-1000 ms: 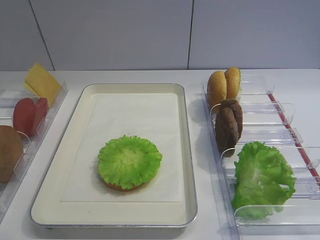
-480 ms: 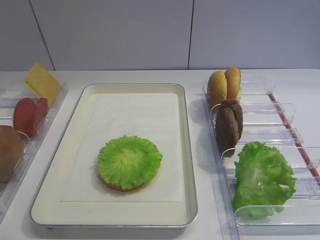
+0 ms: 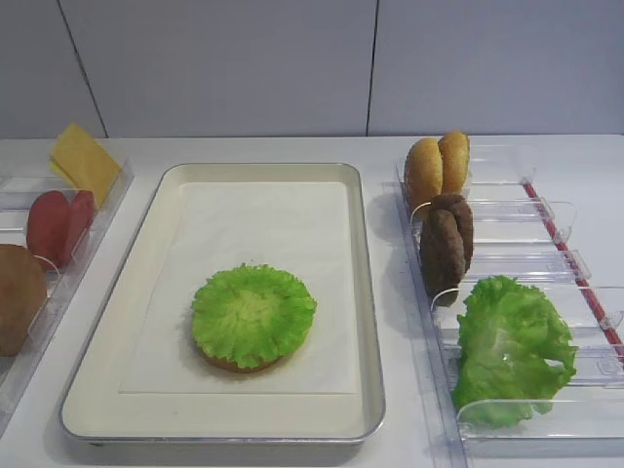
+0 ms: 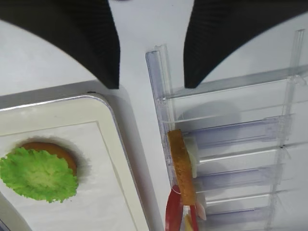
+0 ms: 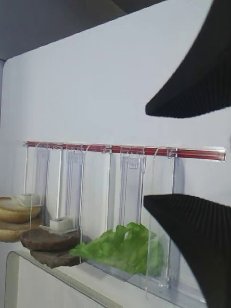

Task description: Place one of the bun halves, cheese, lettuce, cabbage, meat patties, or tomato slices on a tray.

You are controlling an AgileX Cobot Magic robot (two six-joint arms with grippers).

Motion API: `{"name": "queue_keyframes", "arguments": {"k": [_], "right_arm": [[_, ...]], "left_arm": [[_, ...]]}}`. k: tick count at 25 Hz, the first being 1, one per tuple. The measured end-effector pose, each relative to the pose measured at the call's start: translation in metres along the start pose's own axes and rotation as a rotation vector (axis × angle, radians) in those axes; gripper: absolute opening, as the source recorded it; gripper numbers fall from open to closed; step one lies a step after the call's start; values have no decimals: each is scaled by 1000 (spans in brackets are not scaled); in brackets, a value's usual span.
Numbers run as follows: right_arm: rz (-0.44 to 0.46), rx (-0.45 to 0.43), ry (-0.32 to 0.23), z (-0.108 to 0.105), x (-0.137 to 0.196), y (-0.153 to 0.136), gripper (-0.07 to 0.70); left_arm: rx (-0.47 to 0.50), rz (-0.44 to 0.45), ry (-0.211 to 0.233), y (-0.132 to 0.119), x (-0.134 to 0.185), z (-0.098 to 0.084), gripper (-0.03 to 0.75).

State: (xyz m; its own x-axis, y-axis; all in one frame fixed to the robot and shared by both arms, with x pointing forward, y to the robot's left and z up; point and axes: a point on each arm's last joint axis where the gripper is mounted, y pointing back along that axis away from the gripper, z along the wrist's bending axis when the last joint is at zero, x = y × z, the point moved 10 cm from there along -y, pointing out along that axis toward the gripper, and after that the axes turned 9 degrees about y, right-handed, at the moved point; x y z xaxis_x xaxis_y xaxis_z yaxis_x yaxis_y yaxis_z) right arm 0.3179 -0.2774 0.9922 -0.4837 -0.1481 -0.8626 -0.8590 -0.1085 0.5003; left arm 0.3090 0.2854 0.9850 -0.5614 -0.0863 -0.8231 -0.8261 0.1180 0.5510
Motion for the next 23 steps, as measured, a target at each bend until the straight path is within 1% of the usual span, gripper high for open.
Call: {"name": "queue_keyframes", "arguments": {"k": [2,9,23], "right_arm": [[2,0,-3,0,1,0,386],[2,0,-51,0,1,0,384],[2,0,-51,0,1,0,380]], "left_arm": [[0,0,0,0,0,0,318],[0,0,0,0,0,0,318],[0,0,0,0,0,0,318]]}}
